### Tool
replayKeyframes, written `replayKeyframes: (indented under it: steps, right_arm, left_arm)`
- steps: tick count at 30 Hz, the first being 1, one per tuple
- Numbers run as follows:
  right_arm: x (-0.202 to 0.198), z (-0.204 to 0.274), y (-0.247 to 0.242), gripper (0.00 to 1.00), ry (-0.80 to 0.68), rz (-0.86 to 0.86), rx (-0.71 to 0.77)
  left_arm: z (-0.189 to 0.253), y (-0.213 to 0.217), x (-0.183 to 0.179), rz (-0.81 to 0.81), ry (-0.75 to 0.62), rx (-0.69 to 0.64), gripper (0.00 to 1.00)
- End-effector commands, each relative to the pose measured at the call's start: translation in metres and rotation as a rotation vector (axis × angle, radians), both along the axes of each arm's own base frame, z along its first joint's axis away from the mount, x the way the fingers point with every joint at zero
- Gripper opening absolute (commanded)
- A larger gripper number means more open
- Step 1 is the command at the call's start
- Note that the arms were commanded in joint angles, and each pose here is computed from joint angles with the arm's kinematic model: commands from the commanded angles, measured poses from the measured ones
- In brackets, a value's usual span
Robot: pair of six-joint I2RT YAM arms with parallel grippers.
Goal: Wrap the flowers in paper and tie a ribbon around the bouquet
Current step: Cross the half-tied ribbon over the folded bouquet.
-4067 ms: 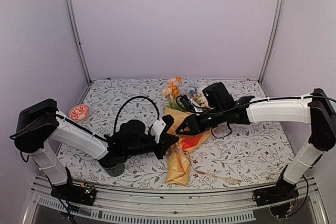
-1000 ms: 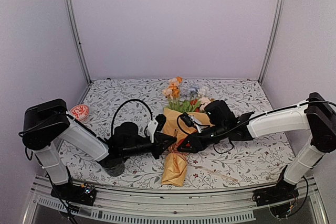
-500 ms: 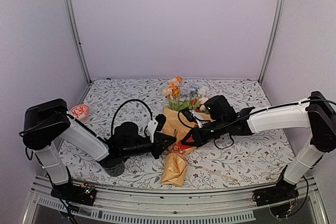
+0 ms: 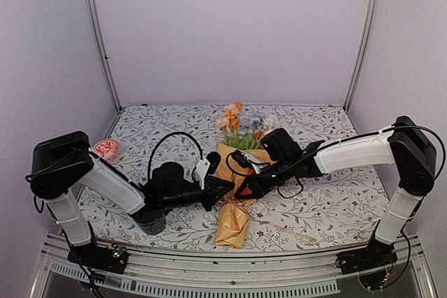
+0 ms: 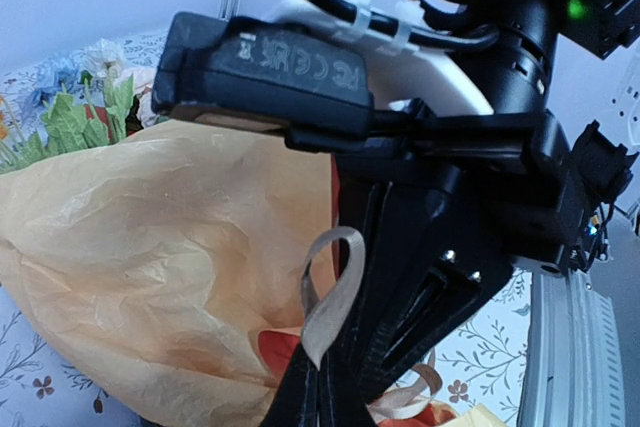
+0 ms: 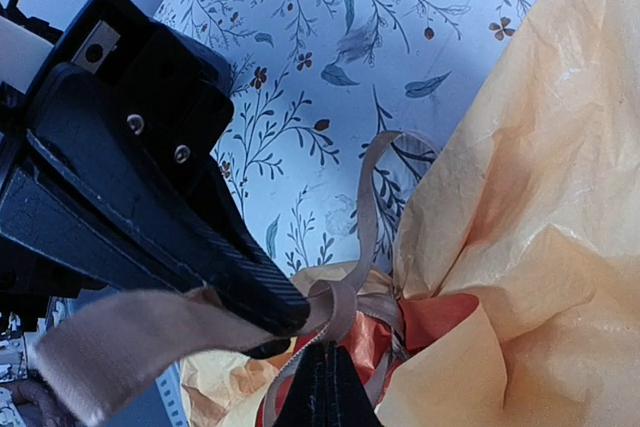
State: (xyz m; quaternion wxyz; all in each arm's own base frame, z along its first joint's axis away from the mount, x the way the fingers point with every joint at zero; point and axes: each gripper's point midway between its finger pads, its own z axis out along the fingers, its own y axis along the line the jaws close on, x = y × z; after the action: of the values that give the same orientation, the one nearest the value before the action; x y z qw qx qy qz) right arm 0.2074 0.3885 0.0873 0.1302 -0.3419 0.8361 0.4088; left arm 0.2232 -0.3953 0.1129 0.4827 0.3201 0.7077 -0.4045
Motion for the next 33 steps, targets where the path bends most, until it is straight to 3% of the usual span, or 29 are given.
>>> replayKeyframes:
  steps: [1,7,18,27,30,33]
  right_arm:
    - [-0.005,-0.002,0.01,0.01,0.0,0.069,0.003]
    - [-0.006,-0.001,0.013,0.07,-0.006,0.097,0.013]
    - [-0.004,-0.017,0.013,0.06,-0.003,0.109,-0.02]
    - [-0.017,-0.015,0.019,0.15,0.046,0.174,0.031]
    - [-0.018,-0.02,0.018,0.15,0.056,0.173,0.023]
    - [-0.015,-0.023,0.019,0.08,0.056,0.164,0.018]
  left_arm:
    - [-0.004,0.003,0.005,0.011,0.009,0.001,0.0]
    - [-0.008,0.005,0.009,0.025,0.036,0.0,0.0]
    - [-0.012,0.005,0.012,0.02,0.07,-0.014,0.0]
    - [-0.013,0.005,0.013,0.017,0.078,-0.015,0.0]
    - [-0.014,0.006,0.014,0.019,0.079,-0.015,0.0]
    - [-0.014,0.006,0.014,0.018,0.08,-0.017,0.0]
